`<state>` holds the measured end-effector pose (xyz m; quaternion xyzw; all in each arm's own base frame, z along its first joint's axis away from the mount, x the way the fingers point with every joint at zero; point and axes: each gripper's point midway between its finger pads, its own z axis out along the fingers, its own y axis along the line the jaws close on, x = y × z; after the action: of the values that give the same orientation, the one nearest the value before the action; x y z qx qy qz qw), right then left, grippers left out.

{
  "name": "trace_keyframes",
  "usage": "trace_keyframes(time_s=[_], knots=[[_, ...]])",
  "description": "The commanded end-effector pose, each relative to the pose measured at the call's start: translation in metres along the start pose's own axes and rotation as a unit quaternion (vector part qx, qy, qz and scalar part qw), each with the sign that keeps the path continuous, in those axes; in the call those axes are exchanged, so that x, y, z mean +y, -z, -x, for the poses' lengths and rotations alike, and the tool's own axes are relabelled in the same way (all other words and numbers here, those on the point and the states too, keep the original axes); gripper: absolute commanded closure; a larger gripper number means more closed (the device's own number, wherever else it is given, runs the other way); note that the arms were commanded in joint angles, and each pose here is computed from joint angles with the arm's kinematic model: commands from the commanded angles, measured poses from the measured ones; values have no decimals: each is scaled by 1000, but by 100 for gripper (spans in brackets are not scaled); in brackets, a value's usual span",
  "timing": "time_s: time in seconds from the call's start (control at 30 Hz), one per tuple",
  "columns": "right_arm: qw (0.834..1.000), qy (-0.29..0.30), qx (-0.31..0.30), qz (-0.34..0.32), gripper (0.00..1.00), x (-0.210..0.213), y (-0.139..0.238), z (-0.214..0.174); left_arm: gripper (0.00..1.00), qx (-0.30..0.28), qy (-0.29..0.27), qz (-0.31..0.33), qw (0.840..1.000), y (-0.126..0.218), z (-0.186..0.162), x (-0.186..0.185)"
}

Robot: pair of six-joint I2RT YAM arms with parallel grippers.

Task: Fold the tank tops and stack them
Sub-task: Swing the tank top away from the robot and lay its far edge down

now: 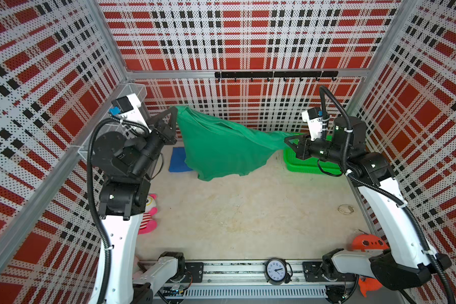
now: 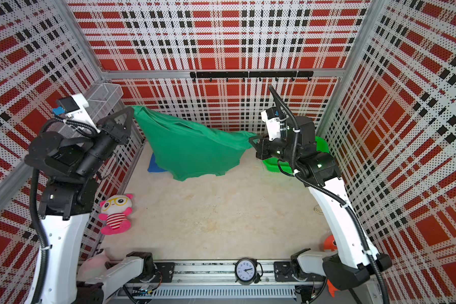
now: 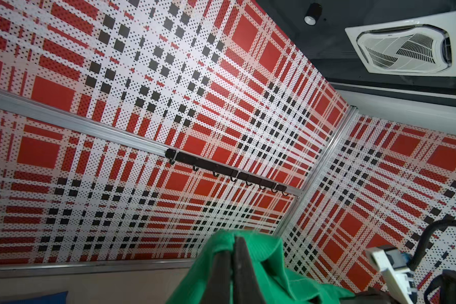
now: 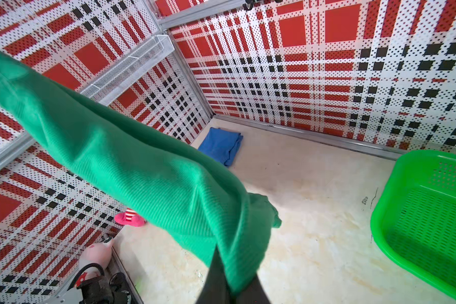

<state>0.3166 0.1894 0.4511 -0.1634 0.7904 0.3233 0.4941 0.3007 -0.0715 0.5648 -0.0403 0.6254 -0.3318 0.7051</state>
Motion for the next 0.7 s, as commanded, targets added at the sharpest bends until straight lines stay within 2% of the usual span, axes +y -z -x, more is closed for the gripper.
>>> trace_keyframes(time_s=[0.0, 0.1, 0.17, 0.3, 0.43, 0.5, 0.6, 0.67], knots=[[997, -34, 51, 38, 100, -16, -30, -23, 100, 43, 26, 27, 998, -30, -47, 41], [996, -46, 67, 44, 100, -40, -59, -24, 100, 74, 36, 44, 996, -63, -79, 73], [996, -34, 77, 18, 100, -63, -81, -23, 100, 85, 35, 45, 995, -88, -93, 89], [997, -20, 68, 4, 100, -97, -126, 1, 100, 70, 33, 37, 996, -141, -101, 113], [999, -11, 19, 29, 100, -104, -148, 56, 100, 48, 25, 24, 998, -191, -87, 122], [998, -10, -17, 54, 100, -98, -147, 84, 100, 34, 20, 12, 999, -208, -71, 116], [994, -26, -49, 92, 100, -95, -136, 106, 100, 9, 11, -13, 1000, -217, -44, 97], [993, -31, -51, 97, 100, -95, -130, 104, 100, 2, 5, -19, 1000, -212, -35, 87]])
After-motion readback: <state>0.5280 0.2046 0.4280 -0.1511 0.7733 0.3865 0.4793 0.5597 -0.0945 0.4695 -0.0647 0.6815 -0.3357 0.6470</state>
